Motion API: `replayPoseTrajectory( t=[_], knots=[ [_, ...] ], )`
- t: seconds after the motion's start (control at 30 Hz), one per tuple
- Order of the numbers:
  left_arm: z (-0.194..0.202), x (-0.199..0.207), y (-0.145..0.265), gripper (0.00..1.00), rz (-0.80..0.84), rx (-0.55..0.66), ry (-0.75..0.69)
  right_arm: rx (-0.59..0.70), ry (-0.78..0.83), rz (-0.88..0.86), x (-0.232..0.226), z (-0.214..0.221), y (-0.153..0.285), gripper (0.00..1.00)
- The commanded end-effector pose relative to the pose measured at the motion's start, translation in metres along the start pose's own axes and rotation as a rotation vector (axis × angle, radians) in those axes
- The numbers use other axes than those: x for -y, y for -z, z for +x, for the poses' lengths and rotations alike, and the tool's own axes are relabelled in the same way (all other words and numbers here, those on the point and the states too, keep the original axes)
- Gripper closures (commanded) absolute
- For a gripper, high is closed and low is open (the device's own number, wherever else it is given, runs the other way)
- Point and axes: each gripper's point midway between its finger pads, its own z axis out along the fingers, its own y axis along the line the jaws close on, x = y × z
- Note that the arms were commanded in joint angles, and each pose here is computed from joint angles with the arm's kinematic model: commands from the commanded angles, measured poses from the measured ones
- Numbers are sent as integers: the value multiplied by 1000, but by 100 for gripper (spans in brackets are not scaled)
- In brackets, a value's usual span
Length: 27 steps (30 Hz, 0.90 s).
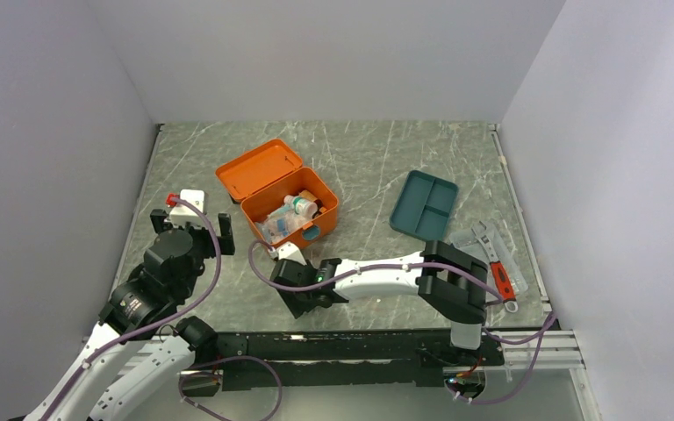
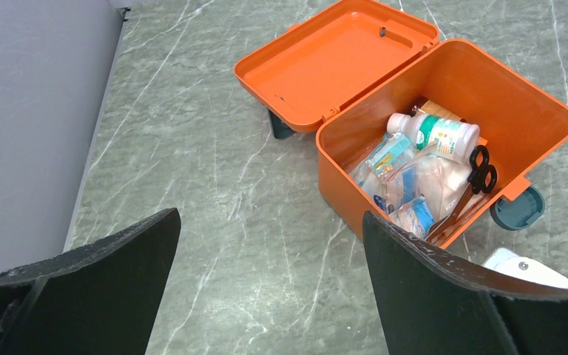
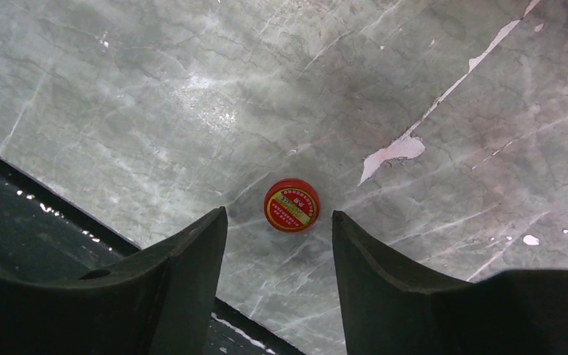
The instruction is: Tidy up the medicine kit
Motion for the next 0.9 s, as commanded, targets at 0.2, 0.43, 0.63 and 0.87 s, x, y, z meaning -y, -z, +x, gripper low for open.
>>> replayPoseTrajectory(
  t=[0.2, 0.43, 0.63, 0.87],
  knots=[
    [-5, 1, -2, 1, -6, 13, 22, 10, -20, 19, -2, -4, -2, 51],
    [-5, 1, -1, 1, -7, 15, 26, 2, -24, 23, -2, -1, -7, 61],
    [-4, 1, -1, 1, -8, 9, 25, 3, -25, 26, -2, -1, -10, 61],
    [-4, 1, -1, 1, -8, 8, 28, 8, -27, 29, -3, -3, -13, 60]
  ],
)
